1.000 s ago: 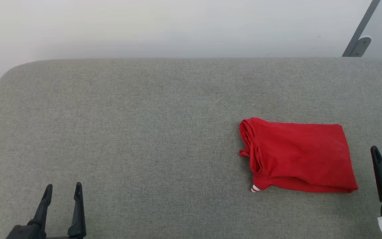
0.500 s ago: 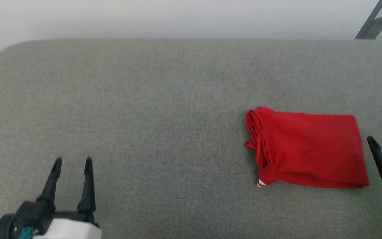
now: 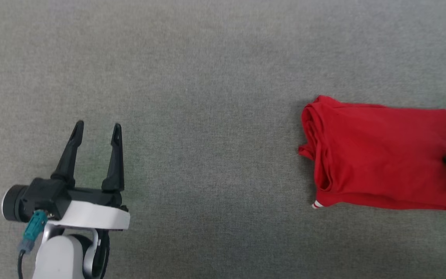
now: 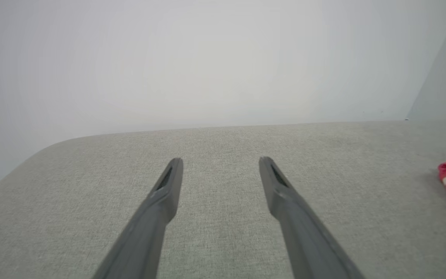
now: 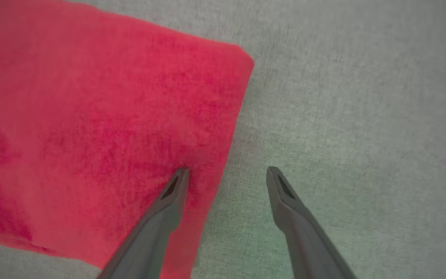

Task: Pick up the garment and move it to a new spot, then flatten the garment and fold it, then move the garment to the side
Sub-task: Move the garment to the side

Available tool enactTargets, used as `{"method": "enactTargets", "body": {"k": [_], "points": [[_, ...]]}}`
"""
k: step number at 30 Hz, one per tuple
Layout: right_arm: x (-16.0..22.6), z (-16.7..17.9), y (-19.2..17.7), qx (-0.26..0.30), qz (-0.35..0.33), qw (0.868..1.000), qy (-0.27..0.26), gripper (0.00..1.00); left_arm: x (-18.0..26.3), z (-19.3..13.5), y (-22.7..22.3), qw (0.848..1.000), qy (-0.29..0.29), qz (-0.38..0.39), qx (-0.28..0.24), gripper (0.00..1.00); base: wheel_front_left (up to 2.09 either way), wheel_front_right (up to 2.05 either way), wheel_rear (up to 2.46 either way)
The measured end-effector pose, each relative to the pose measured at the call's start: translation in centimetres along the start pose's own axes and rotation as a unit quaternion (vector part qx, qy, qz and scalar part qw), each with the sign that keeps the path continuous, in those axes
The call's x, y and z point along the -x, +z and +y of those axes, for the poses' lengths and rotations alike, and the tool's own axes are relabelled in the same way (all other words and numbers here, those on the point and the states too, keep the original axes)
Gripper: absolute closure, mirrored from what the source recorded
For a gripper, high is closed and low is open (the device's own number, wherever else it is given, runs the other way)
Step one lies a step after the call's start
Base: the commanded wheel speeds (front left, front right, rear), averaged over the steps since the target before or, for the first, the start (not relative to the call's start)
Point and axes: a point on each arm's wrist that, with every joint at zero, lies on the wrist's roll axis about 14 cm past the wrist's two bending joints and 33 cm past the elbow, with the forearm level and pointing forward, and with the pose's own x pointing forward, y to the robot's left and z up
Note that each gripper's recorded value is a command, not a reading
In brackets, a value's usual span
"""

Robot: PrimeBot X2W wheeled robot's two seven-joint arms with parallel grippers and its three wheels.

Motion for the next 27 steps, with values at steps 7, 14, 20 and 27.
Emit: {"method": "enactTargets", "body": {"k": [7, 14, 20, 27], "points": [[-2.3, 1.8, -2.4, -0.011, 0.076, 0.996, 0.035, 0.00, -1.7, 0.2, -1.1, 1.000, 0.002, 0.005, 0.004, 0.00, 0.00, 0.00, 0.00], [-4.0, 2.8, -3.0, -0.015, 0.097, 0.994, 0.050, 0.64, -3.1, -0.4, -2.5, 1.000, -0.014, 0.018, 0.003, 0.00, 0.00, 0.00, 0.00], [-4.1, 3.7, -2.4, -0.043, 0.059, 0.995, 0.062, 1.00, -3.8, -1.0, -2.8, 0.999, -0.029, 0.019, -0.003, 0.00, 0.00, 0.00, 0.00], [-2.7, 1.9, -1.7, -0.083, -0.001, 0.996, 0.035, 1.00, -4.8, -2.2, -3.0, 0.998, -0.058, 0.017, -0.010, 0.00, 0.00, 0.00, 0.00]]}}
